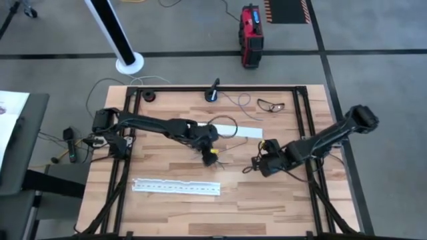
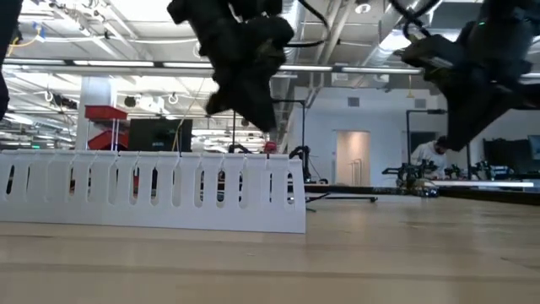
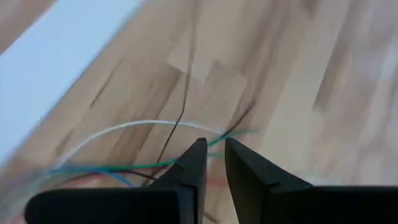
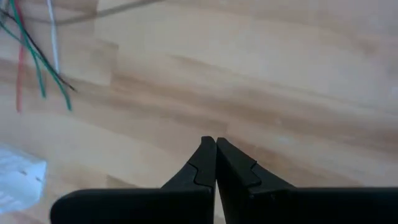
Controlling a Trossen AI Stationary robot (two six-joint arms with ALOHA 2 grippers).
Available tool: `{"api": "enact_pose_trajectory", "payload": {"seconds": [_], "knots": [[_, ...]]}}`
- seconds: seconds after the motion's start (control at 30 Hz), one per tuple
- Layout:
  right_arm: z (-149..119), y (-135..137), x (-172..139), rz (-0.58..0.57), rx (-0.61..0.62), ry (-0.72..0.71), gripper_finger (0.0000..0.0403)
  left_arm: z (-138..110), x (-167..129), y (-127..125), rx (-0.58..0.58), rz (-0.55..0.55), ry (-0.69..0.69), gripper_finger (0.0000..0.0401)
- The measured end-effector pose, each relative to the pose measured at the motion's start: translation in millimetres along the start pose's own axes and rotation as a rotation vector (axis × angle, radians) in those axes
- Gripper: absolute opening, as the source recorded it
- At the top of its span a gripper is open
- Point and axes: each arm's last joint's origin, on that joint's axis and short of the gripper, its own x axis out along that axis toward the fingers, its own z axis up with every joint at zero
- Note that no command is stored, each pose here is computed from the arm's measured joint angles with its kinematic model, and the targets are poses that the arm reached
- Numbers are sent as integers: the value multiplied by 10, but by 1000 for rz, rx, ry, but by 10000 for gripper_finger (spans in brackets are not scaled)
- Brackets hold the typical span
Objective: Ziptie cables
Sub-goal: Insert the black zip tie into the locking head
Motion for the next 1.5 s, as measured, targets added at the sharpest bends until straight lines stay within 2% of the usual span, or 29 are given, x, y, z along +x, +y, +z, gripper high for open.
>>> {"api": "enact_pose_trajectory", "payload": {"seconds": [0.17,0.4,0.63,0.93,1.07,1.3,1.5], "knots": [[-107,0,-39,27,21,10,7,-46,268,59,243,-7,89,50],[-169,-4,-60,45,42,2,7,-63,498,131,389,-5,127,50],[-169,9,-62,63,48,-10,7,-55,595,230,376,-31,159,50],[-168,21,-62,77,50,-21,7,-2,675,268,400,-39,113,50],[-167,21,-62,77,50,-22,7,-71,836,293,379,-65,182,50],[-170,20,-63,77,48,-23,7,-104,892,280,377,-64,206,49],[-172,20,-64,78,48,-23,7,-108,895,295,396,-53,211,7]]}}
